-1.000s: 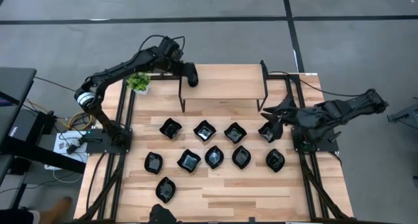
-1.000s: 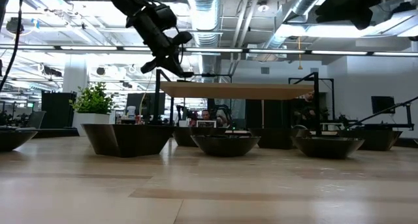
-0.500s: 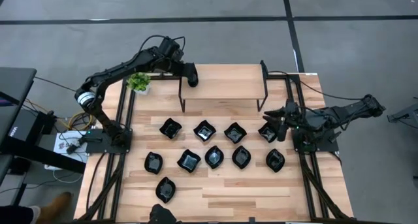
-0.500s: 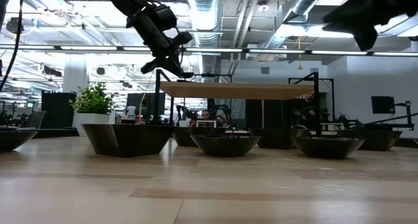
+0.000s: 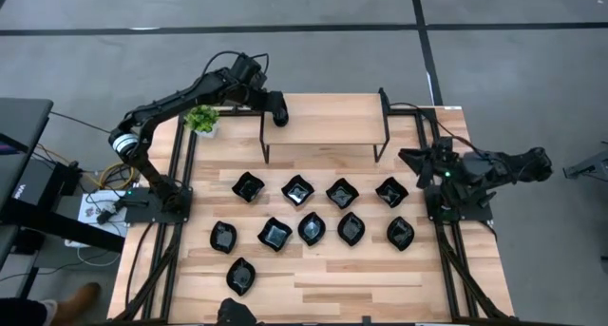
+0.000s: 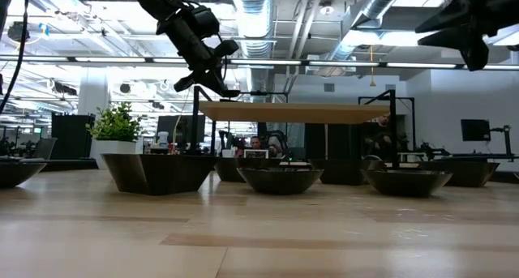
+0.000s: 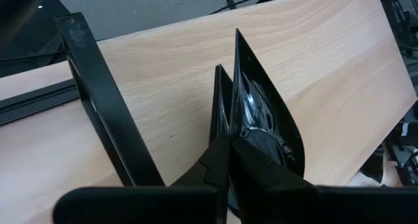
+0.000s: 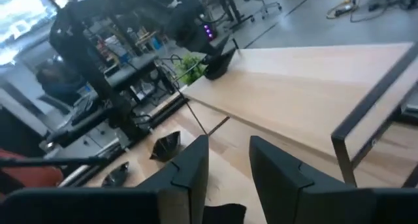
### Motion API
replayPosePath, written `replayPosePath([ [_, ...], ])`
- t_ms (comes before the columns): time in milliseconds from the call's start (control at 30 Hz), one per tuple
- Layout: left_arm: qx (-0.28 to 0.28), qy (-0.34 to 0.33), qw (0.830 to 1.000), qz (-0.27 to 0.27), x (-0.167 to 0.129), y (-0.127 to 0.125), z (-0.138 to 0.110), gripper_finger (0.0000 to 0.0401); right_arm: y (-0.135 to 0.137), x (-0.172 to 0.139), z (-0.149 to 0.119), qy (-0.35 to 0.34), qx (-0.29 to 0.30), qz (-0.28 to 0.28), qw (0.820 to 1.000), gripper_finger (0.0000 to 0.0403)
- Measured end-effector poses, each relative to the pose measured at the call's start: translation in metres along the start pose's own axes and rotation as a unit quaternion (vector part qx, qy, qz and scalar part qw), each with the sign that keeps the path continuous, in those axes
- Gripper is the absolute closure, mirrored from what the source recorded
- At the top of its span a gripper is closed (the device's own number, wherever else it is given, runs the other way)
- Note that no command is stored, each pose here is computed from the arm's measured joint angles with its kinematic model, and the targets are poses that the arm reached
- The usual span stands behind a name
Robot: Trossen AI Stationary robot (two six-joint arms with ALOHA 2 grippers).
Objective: Pick & Place Mini shaped plates
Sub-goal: Stack the black drop shaped plate on top of the black drop shaped plates on the shelf
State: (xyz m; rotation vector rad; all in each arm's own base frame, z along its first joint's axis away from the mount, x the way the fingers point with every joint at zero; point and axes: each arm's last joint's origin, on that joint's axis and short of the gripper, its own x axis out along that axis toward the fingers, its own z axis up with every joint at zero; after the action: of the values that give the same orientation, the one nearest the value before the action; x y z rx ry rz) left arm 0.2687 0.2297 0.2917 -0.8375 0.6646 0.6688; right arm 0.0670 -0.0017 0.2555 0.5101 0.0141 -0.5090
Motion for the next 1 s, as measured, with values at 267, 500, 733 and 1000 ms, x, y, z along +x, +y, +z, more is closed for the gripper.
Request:
replayPosePath([
  [267,-0.002,0.002,1.000,-0.002,0.000,-0.001,-0.001,0.0391,0.006,0.016,-0.022,-0.036,-0.009,0.077,0.996,0.0296],
  [500,-0.004,0.005,1.000,-0.005,0.001,-0.002,-0.001,0.0391,-0.001,0.015,-0.031,-0.049,0.004,0.087,0.995,0.0296],
  [733,-0.011,0.008,1.000,-0.003,0.001,-0.001,-0.002,0.0391,-0.003,0.010,-0.027,-0.060,0.014,0.120,0.991,0.0296],
  [1000,-0.011,0.011,1.000,0.005,0.005,-0.002,-0.003,0.0391,-0.003,0.010,-0.028,-0.057,0.012,0.121,0.991,0.0296],
])
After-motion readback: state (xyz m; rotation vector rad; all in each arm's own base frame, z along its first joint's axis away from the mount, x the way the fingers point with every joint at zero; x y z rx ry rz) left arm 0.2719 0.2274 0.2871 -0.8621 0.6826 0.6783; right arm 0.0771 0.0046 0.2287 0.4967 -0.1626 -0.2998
